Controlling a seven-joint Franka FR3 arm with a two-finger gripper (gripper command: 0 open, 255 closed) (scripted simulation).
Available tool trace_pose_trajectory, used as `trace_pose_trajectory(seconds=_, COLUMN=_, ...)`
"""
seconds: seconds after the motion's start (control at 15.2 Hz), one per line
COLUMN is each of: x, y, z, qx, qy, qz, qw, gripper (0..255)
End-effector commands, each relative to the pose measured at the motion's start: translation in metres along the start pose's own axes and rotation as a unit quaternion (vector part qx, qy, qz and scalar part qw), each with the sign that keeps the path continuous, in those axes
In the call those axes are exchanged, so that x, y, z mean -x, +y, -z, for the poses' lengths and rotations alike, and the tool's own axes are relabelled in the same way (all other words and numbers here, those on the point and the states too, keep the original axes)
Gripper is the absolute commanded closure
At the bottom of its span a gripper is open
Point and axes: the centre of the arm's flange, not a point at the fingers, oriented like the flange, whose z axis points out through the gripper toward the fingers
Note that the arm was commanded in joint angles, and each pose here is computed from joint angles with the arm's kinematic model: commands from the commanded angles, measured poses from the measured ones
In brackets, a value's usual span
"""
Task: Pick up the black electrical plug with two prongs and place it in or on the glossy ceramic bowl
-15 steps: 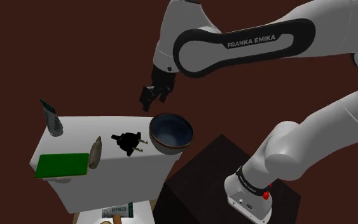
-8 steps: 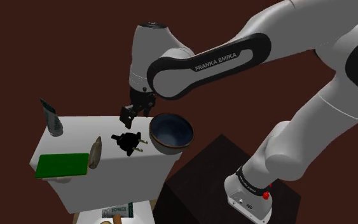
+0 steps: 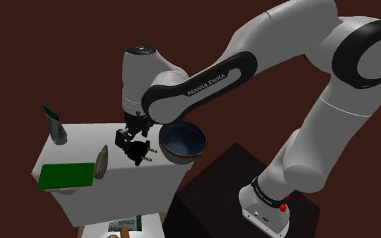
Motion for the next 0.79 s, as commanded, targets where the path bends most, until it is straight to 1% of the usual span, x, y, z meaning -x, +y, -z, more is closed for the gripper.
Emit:
trace_pose_trajectory(seconds=0.0, x=-0.001, y=0.0, z=-0.011, qx=0.0, qy=0.0, qz=0.0, qw=1.0, gripper=0)
trace_pose_trajectory(seconds=0.13, x=-0.001, y=0.0, z=-0.025, qx=0.0, qy=0.0, qz=0.0, qw=1.0, gripper=0)
trace_pose_trajectory(seconds=0.66, x=-0.001, y=0.0, z=-0.025, qx=0.0, qy=0.0, qz=0.0, qw=1.0, gripper=0)
trace_pose_trajectory(seconds=0.73, x=-0.001, y=0.0, z=-0.025, qx=0.0, qy=0.0, qz=0.0, qw=1.0, gripper=255)
